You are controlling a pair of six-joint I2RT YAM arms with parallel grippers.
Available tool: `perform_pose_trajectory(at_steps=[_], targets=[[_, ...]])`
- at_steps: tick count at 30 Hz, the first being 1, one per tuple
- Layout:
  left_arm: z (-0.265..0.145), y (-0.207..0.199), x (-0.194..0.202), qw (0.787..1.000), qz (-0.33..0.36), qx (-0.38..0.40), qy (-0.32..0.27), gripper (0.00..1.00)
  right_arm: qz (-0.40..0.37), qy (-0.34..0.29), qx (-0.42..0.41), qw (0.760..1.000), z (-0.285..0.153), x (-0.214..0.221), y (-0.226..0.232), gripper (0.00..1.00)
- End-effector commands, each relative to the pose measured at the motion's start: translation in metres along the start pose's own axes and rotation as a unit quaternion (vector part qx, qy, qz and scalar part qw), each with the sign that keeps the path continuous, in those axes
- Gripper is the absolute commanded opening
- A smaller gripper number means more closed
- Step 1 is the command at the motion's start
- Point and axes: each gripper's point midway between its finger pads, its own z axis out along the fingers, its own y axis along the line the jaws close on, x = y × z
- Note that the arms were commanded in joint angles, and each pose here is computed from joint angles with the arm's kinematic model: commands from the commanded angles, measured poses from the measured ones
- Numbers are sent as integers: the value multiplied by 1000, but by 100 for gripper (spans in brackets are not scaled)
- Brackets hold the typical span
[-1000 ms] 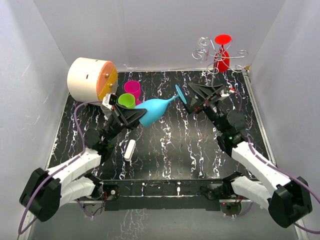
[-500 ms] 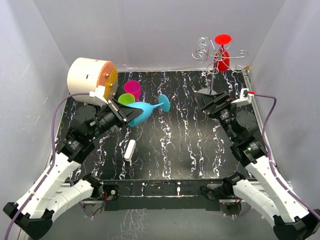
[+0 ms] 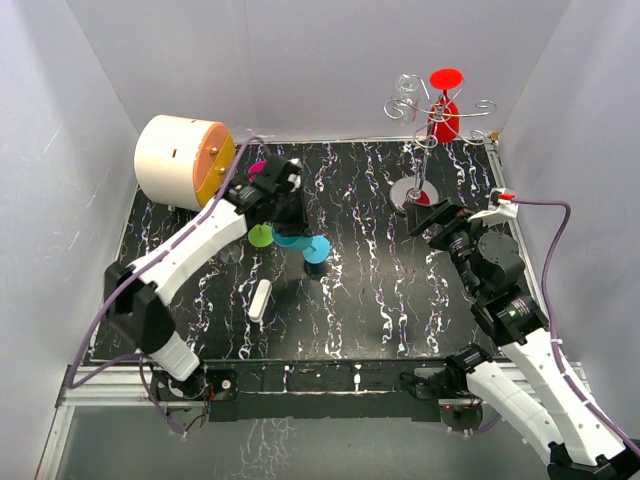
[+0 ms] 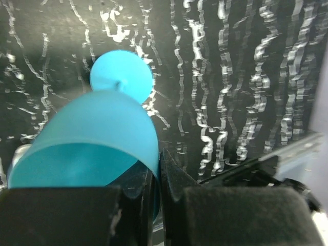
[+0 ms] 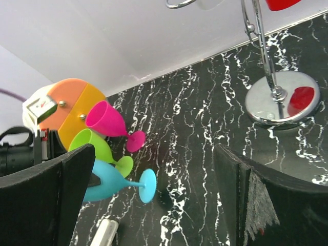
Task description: Take the wine glass off the wine glass rack
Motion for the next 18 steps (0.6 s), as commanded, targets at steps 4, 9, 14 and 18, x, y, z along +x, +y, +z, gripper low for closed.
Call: perform_pose_trajectory(at_steps=[4,9,14,18], targets=[[7,21,-22,981,125,-146,22,0,-35,-44,12,998,-5,-28,-2,98],[22,25,-38,971,157,-180,23,0,-44,-51,20,998,-7,-26,-8,98],[40,34,-50,958,181,-222,37,0,-51,-54,22,997,-8,-29,-8,98],[49,39,-61,951,194,-237,32,0,-56,-63,23,996,-10,-36,-8,98]])
